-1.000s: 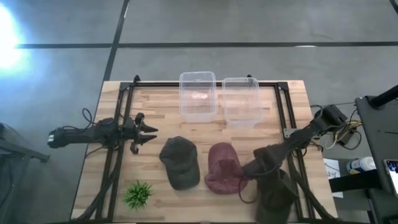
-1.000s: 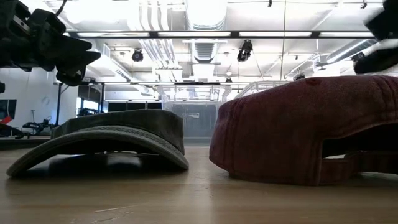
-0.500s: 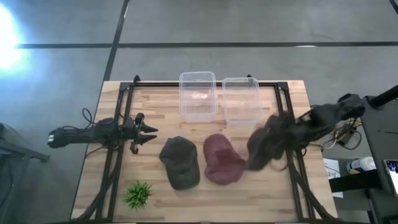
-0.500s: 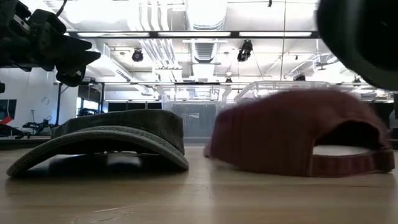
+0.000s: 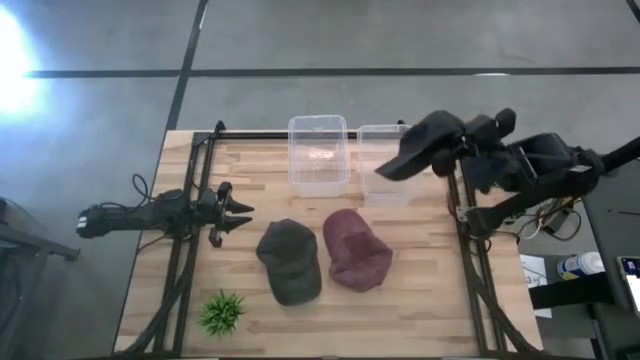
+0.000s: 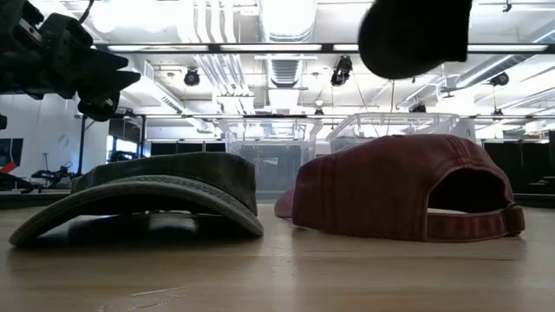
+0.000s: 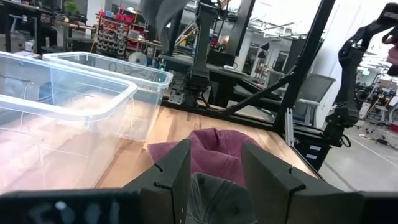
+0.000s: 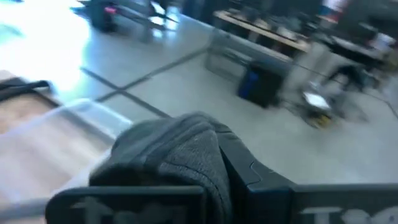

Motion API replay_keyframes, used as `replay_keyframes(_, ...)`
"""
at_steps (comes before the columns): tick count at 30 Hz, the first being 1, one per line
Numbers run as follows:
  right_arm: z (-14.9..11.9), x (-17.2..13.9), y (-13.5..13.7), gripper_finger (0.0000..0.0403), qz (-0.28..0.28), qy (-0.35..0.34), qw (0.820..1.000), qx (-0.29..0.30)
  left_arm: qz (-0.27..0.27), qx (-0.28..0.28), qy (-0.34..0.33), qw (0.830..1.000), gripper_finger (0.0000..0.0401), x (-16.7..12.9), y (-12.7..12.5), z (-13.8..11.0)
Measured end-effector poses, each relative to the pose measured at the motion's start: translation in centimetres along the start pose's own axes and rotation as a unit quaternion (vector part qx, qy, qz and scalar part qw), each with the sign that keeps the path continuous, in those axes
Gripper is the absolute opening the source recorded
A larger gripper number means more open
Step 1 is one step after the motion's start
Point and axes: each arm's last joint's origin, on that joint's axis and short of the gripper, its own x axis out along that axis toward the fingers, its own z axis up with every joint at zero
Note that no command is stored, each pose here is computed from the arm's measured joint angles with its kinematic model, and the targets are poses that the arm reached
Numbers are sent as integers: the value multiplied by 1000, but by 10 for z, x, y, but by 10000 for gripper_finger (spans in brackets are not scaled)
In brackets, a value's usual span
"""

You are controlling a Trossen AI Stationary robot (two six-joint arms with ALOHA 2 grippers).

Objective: Pick & Place hat
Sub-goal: Put the bottom black cap into the right transparent bin

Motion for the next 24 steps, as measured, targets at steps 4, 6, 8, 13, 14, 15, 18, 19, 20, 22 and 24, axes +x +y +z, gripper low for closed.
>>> replay_keyframes(4, 2, 30, 4, 8, -43, 64, 995, 62, 0, -18, 0, 1000, 135, 0, 0, 0)
replay_keyframes(6, 1, 49, 5, 8, -71, 101, 988, 97, 0, -32, 0, 999, 135, 0, 0, 0)
replay_keyframes(8, 1, 68, 9, 8, -97, 127, 981, 110, 0, -46, 0, 999, 135, 0, 0, 0)
replay_keyframes(13, 2, 113, 24, 8, -98, 178, 973, 108, 0, -86, 0, 996, 135, 0, 0, 0)
replay_keyframes(14, 2, 121, 26, 8, -94, 192, 971, 107, 0, -95, 0, 995, 135, 0, 0, 0)
replay_keyframes(15, 0, 130, 27, 8, -94, 210, 967, 105, 0, -105, 0, 994, 135, 0, 0, 0)
replay_keyframes(18, -8, 156, 31, 8, -107, 260, 954, 100, 0, -134, 0, 991, 135, 0, 0, 0)
replay_keyframes(19, -11, 164, 33, 8, -110, 273, 951, 98, 0, -144, 0, 990, 135, 0, 0, 0)
replay_keyframes(20, -14, 172, 37, 8, -112, 284, 948, 93, 0, -153, 0, 988, 135, 0, 0, 0)
replay_keyframes(22, -19, 184, 43, 8, -113, 307, 942, 76, 0, -173, 1, 985, 135, 0, 0, 0)
replay_keyframes(24, -23, 191, 49, 9, -118, 329, 935, 59, 0, -189, 1, 982, 135, 0, 0, 0)
